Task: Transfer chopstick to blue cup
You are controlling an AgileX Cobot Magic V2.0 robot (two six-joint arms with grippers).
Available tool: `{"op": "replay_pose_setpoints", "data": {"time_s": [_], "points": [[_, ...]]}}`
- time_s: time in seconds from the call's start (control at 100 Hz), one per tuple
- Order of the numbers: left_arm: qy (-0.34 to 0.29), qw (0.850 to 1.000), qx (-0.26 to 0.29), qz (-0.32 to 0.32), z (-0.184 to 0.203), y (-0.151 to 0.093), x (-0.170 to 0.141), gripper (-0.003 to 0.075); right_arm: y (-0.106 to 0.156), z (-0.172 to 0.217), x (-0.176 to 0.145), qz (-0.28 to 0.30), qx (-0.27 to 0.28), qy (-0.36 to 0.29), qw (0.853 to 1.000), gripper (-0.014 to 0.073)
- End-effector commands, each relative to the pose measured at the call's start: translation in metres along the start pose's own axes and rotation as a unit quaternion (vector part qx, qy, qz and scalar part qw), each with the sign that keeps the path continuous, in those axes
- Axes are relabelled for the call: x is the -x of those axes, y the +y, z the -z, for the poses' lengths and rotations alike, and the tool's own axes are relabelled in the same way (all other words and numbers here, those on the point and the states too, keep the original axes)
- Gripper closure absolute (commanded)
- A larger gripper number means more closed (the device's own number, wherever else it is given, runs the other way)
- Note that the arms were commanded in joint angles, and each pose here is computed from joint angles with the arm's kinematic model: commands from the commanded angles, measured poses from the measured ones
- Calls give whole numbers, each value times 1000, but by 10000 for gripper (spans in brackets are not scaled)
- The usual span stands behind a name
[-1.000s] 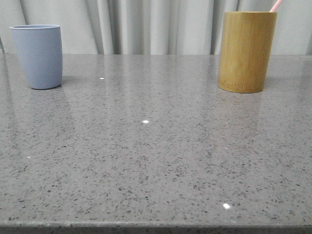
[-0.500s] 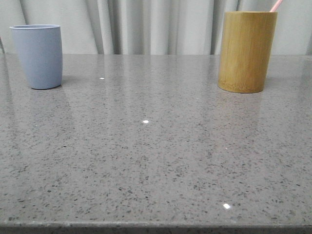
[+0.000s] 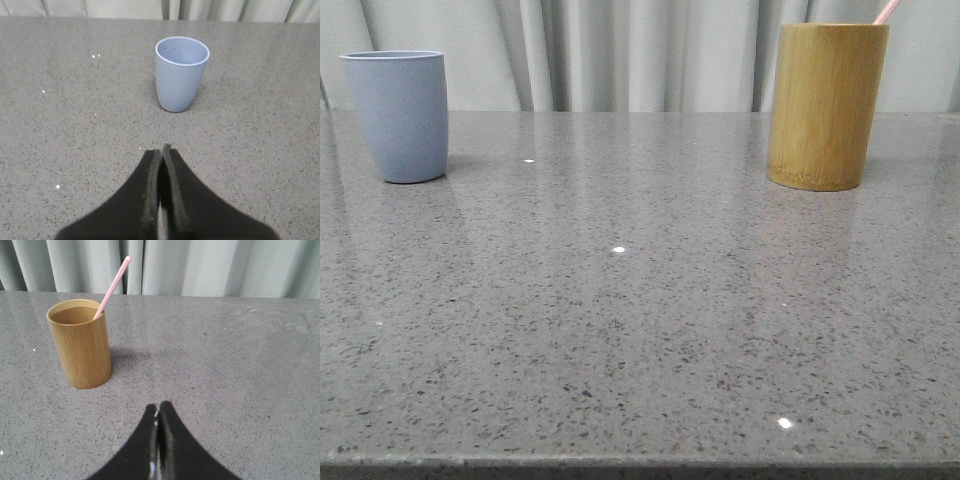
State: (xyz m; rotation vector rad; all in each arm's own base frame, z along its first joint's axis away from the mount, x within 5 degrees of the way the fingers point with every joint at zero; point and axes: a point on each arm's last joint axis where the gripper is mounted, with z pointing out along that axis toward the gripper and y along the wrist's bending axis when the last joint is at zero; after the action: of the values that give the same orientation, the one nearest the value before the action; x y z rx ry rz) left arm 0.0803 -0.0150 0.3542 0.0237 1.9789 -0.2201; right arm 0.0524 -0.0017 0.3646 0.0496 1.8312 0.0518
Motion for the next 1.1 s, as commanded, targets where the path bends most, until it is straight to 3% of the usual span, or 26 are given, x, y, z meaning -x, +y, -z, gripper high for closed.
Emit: {"op": "replay_pose_setpoints", "data": {"time_s": [0.0,0.44,0.54,0.68,0.75,0.87,0.94,0.99,1.09], "points": [[-35,999,-9,10,1,-2,15,739,1,2,18,10,2,-57,998,662],[-35,999,-9,10,1,-2,15,738,1,2,16,10,1,-48,999,657],[-35,999,-9,10,1,-2,15,716,0,2,13,10,-2,-32,999,592],[-35,999,-9,10,1,-2,15,569,-1,1,7,10,-7,2,1000,416],[-35,999,-9,10,1,-2,15,449,-1,1,4,10,-9,19,1000,337],[-35,999,-9,10,1,-2,15,178,-1,1,4,10,-10,20,1000,196],[-35,999,-9,10,1,-2,15,67,-1,1,5,10,-9,16,1000,113],[-36,999,-9,10,1,-2,15,34,-1,1,5,10,-9,13,1000,76],[-37,999,-9,10,1,-2,15,48,-1,1,7,10,-7,5,1000,65]]}}
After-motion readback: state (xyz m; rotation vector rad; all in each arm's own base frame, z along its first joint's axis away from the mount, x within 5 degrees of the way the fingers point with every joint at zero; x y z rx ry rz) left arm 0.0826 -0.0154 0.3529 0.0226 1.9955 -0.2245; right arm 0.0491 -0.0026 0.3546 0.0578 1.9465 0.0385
